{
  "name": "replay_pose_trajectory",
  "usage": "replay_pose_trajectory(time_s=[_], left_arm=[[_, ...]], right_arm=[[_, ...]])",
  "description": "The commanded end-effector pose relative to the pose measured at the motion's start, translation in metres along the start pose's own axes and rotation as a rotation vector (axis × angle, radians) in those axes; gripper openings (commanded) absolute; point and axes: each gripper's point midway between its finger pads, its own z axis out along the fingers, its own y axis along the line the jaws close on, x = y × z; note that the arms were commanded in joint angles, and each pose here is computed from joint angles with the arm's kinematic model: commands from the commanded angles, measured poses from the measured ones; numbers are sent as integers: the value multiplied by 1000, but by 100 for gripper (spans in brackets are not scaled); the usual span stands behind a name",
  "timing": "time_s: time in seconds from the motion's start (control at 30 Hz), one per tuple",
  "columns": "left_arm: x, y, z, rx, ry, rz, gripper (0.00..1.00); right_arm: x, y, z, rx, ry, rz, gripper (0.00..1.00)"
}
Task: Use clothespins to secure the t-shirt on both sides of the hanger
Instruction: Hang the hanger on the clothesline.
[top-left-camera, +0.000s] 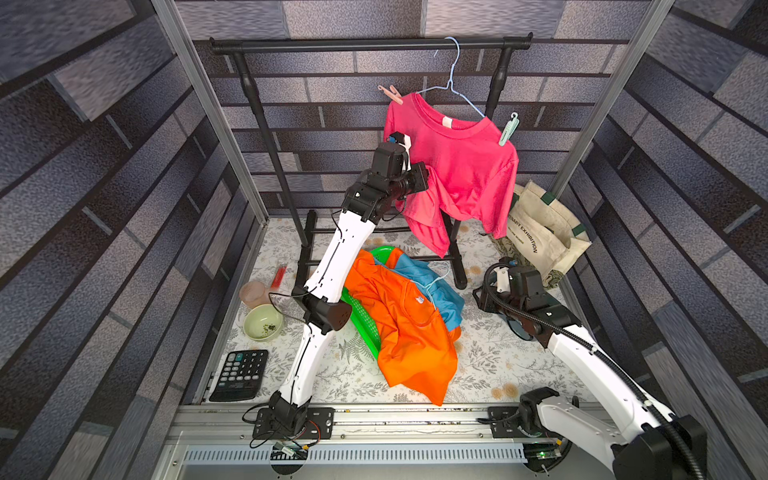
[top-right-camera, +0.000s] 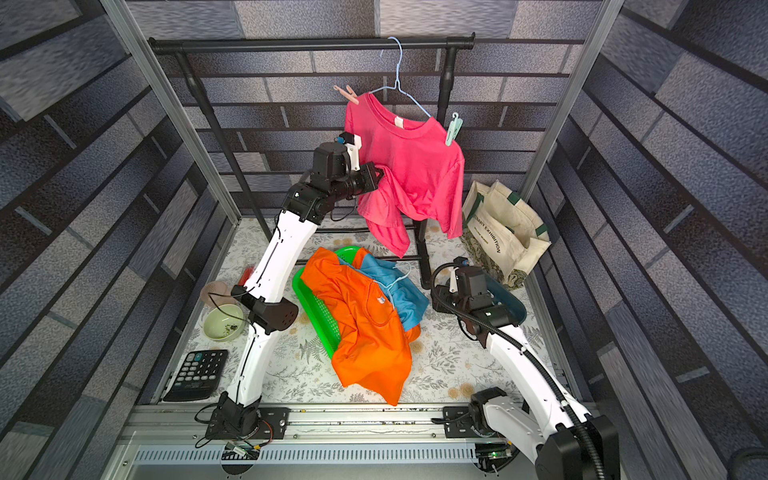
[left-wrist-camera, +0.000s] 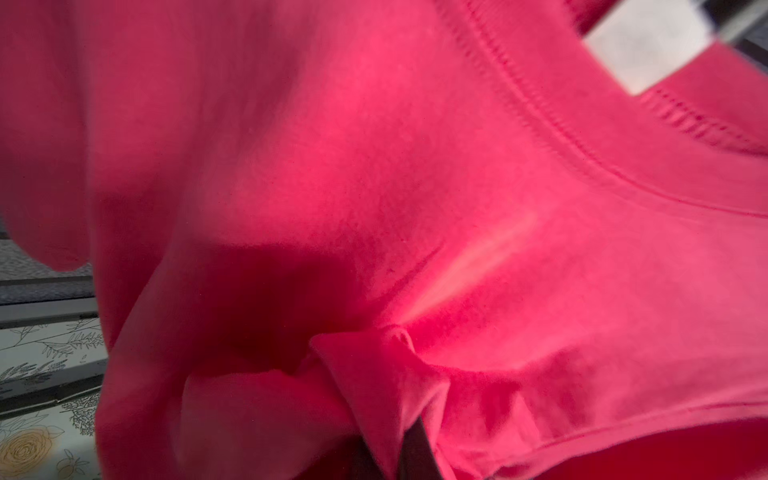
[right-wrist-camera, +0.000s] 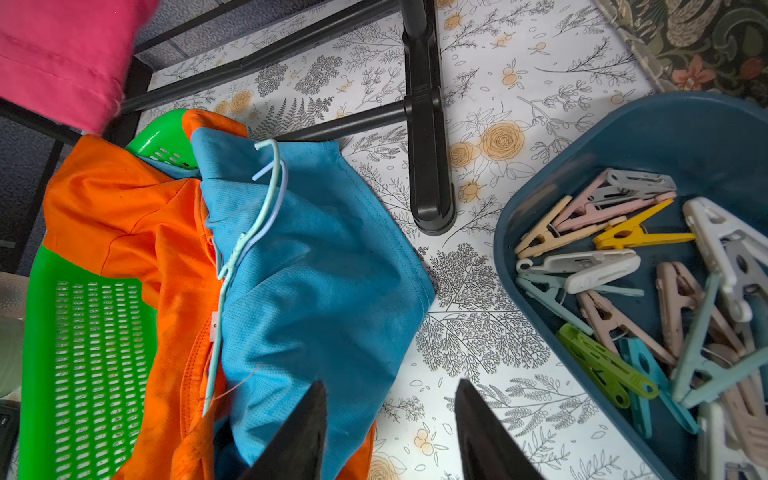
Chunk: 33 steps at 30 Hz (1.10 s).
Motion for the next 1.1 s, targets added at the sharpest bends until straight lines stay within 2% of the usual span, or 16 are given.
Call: replay_pose_trajectory(time_s=[0.0, 0.03, 0.07, 0.1, 0.17, 0.2, 0.37, 0.53, 0.73, 0.87, 0.97, 1.07], left_arm=[[18, 36, 42, -13, 12, -87, 0], [23, 42, 50, -10, 16, -107, 0], [28, 48, 59, 0, 21, -127, 5], [34, 52, 68, 14, 28, -145, 27], [50, 64, 84, 19, 55, -171, 83], [58, 68, 90, 18, 75, -180, 99], [81, 88, 90, -28, 164, -197, 100], [78, 80, 63, -73, 218, -121, 100], [91, 66, 21, -177, 312, -1, 100], [109, 35, -5, -239, 356, 141, 100], [117, 9, -22, -292, 340, 287, 100], [118, -6, -41, -354, 321, 357, 100]], right_arm=[[2, -8, 2, 32, -3, -19, 51], [3, -9, 2, 37, -1, -22, 51], [3, -9, 3, 41, 1, -22, 51], [4, -10, 3, 42, 3, -25, 51], [4, -11, 5, 46, 8, -26, 51], [5, -11, 6, 46, 12, -26, 51], [8, -2, 9, -5, 26, -15, 52], [8, 20, 8, -122, 59, -4, 53], [12, 39, 1, -216, 82, 11, 42], [21, 48, -8, -209, 68, -55, 41], [29, 59, -14, -223, 72, -100, 39], [38, 71, -22, -257, 78, -138, 39]])
